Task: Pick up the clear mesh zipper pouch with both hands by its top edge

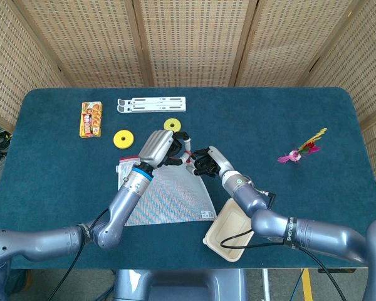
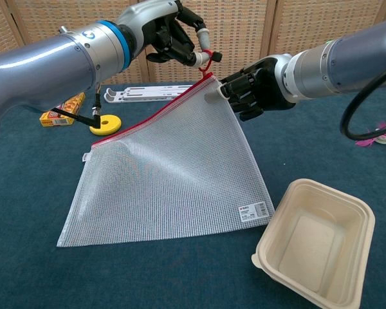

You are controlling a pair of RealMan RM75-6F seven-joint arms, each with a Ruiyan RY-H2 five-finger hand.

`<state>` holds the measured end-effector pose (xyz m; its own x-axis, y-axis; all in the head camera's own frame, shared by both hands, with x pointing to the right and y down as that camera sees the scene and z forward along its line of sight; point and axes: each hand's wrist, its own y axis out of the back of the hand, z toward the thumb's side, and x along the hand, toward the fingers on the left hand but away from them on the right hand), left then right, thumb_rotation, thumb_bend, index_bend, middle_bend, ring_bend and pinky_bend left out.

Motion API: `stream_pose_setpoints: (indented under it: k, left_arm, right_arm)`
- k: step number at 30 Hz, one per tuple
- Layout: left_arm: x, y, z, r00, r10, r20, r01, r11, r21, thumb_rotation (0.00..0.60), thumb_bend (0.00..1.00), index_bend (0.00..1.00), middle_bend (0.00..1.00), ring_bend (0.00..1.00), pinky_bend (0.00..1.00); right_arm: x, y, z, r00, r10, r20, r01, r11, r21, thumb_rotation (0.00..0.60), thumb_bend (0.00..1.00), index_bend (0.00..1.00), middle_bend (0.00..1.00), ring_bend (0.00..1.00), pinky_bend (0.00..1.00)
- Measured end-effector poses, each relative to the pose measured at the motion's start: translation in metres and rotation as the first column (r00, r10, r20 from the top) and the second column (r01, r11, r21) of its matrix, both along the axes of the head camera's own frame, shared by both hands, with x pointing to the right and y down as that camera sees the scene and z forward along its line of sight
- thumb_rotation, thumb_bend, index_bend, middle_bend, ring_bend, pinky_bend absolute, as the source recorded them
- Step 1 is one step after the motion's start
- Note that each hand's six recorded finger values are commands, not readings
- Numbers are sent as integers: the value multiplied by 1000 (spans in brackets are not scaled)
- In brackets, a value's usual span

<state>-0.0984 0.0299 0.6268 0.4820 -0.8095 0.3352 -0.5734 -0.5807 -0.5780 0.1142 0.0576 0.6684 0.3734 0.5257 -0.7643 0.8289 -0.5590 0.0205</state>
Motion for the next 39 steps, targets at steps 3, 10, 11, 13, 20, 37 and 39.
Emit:
stream_pose_setpoints:
  k: [3,10,11,13,20,37,39]
  left_arm:
    - [-9,-2,4,1000,-14,10,14,1000,-6,600,730,868,955,887,960]
    - [-31,-7,13,998,-48,27,49,998,-24,600,730,868,955,887,960]
    - [-34,-7,14,998,-54,31,54,998,-27,600,730,868,955,887,960]
    - [-40,-8,17,997,-59,40,61,998,-27,600,730,869,955,887,960]
    - [-55,-11,26,995,-77,55,80,996,-40,600,731,868,955,887,960]
    - [-90,-17,42,987,-103,120,110,992,-56,600,730,868,955,887,960]
    - [-101,-20,43,984,-111,142,120,991,-58,600,730,868,956,887,960]
  right_arm:
    - [1,0,-2,1000,9,11,-9,1000,4,600,607,704,929,893,978]
    - [8,-5,-8,998,51,36,-51,999,8,600,629,716,937,896,978]
    - [9,-6,-9,998,56,41,-56,998,9,600,631,718,938,896,977]
    - [9,-8,-12,997,64,53,-65,998,12,600,642,720,940,896,978]
    - [9,-19,-24,991,92,98,-95,995,23,600,676,727,945,899,978]
    - [28,-41,-47,959,213,186,-221,975,20,600,685,728,945,899,978]
    - [34,-43,-49,955,229,186,-236,972,17,600,685,728,945,899,978]
